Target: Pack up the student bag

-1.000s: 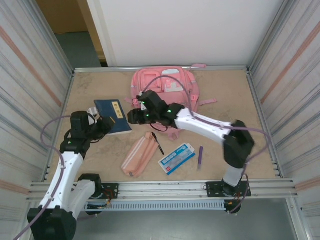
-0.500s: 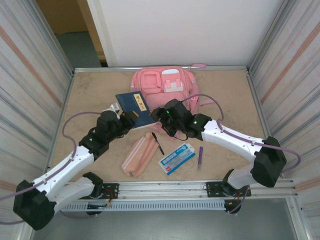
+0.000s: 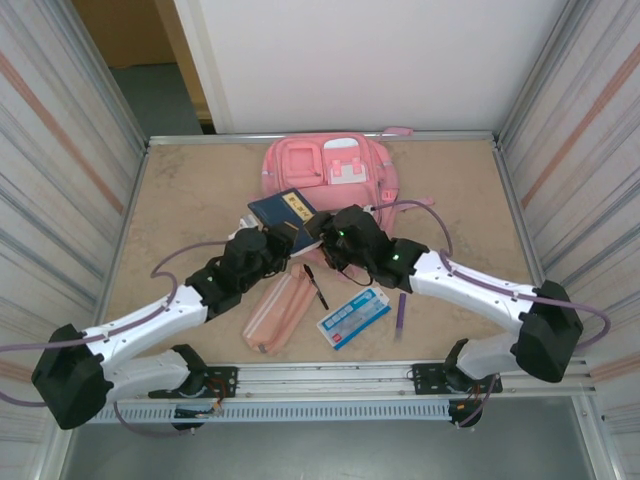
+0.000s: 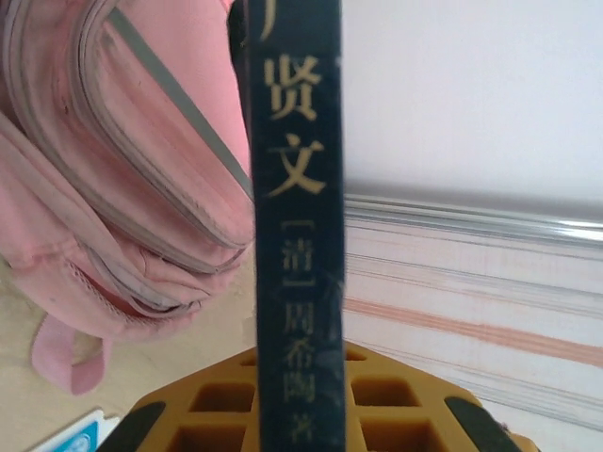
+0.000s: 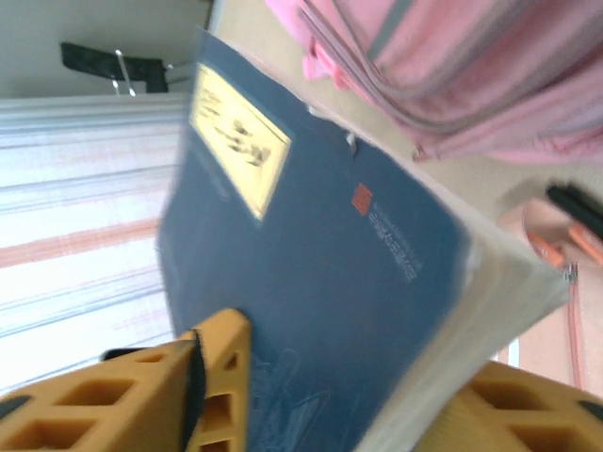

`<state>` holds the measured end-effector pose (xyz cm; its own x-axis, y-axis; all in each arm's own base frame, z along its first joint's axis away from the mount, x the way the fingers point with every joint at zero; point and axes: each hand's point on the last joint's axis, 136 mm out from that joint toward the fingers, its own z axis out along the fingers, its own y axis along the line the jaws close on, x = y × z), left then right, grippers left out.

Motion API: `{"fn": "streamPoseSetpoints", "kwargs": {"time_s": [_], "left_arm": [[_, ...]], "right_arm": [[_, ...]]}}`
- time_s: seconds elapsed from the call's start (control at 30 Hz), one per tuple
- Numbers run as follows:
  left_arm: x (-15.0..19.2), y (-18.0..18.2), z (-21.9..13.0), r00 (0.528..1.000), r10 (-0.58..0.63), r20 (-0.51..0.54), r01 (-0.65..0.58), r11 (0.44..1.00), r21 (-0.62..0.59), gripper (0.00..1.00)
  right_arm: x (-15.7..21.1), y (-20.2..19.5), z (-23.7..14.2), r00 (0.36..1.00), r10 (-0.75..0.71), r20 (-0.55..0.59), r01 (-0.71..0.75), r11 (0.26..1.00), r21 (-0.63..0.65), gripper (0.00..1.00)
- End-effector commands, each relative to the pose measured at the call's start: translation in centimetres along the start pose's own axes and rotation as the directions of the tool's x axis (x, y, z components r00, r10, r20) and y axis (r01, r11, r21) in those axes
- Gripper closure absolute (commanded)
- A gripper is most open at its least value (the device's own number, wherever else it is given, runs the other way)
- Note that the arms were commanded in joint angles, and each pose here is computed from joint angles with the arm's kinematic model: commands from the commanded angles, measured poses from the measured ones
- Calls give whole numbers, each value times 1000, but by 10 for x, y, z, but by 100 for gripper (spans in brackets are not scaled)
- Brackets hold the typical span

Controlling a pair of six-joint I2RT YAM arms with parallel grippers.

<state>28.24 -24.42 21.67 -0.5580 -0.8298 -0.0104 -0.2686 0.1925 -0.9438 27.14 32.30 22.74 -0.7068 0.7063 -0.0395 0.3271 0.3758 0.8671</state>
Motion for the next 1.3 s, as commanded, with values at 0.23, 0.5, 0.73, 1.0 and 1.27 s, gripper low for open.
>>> {"fn": "streamPoseSetpoints", "kwargs": {"time_s": [0.23,0.5,0.73,1.0,1.27], "left_arm": [[51,-27,6,966,-70,-251,96,991,95,97],[52,-12,16,945,118,-305,-106,993,54,34],[18,43,14,663,635,-396,-713,697,-77,28],[24,80,27,-281,769,-574,-960,-236,152,23],[12,54,77,-424,691,-586,-902,-383,201,23]], "right_arm": [[-42,49,-32,985,-59,159,88,979,-181,97],[-58,39,-44,977,-69,203,100,984,-148,100],[-109,33,-101,924,-185,336,217,974,-61,100],[-144,11,-173,825,-329,460,355,934,33,100],[-149,-15,-227,747,-385,542,407,910,84,100]]}}
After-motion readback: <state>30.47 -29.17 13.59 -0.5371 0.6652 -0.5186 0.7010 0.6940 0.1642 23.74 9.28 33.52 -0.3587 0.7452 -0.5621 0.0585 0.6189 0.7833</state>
